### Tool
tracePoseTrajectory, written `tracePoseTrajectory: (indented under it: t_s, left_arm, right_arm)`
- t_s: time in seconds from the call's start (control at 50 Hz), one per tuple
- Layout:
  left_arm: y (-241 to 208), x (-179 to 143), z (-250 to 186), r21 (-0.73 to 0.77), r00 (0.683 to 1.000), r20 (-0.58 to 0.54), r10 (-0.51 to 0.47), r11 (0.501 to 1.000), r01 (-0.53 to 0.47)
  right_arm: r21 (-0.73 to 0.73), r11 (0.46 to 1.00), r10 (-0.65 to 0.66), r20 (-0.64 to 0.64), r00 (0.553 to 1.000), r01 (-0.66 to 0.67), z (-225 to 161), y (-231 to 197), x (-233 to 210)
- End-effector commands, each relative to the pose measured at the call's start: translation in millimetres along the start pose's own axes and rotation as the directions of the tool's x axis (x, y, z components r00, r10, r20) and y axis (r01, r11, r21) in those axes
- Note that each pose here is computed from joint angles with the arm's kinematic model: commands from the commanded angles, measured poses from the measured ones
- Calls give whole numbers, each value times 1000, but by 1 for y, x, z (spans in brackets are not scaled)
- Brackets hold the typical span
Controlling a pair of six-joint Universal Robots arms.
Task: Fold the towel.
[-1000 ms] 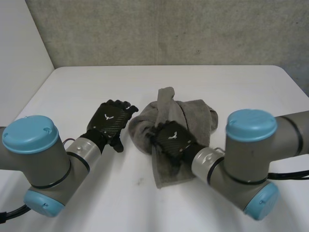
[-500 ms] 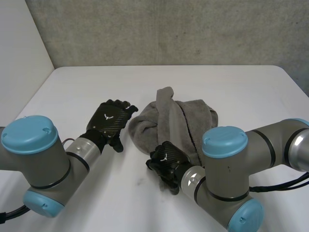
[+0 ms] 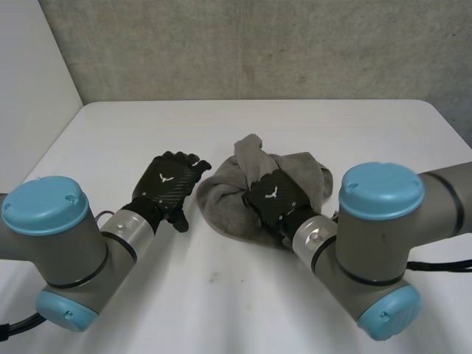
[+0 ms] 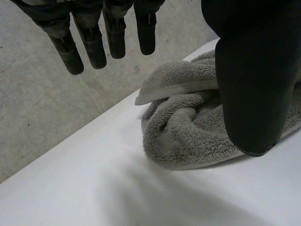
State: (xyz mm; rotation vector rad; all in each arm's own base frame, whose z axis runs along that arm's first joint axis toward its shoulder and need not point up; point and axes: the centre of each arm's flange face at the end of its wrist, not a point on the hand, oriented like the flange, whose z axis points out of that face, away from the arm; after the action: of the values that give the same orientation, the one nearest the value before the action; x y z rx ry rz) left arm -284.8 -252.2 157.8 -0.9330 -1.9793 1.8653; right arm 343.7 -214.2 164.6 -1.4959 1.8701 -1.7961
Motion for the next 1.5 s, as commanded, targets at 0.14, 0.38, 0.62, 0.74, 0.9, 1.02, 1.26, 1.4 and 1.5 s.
tracePoseTrajectory:
  t_s: [0.14,0.38,0.62,0.74,0.9,1.02,1.26,1.4,1.5]
  left_arm:
    - [2,-1,26,-13,1000,-20,-7,1000,6]
    - [24,1,69,-157,997,-71,-38,987,27]
    - [40,4,88,-185,995,-97,-32,983,14]
    - [31,19,83,-161,985,-165,-40,987,13]
    - [30,23,81,-153,982,-184,-37,988,9]
    - [32,24,83,-154,982,-184,-38,988,9]
    - [17,18,81,-128,987,-157,-23,992,3]
    - [-13,13,61,-83,988,-153,-10,997,-3]
    - [-20,13,50,-77,988,-153,-6,997,-5]
  right_arm:
    - [25,1000,2,-145,989,1,-18,-23,64]
    - [-53,998,23,-208,978,-34,-18,1,97]
    - [-90,994,29,-270,963,-55,-9,21,123]
    - [-105,993,32,-262,965,-61,-4,28,122]
    - [-111,992,33,-261,965,-64,-2,32,122]
    - [-119,990,38,-252,967,-70,-1,36,119]
    - [-136,986,64,-248,967,-100,2,41,117]
    - [-124,924,319,-278,906,-363,-5,41,135]
    - [-131,844,490,-203,848,-520,-3,43,132]
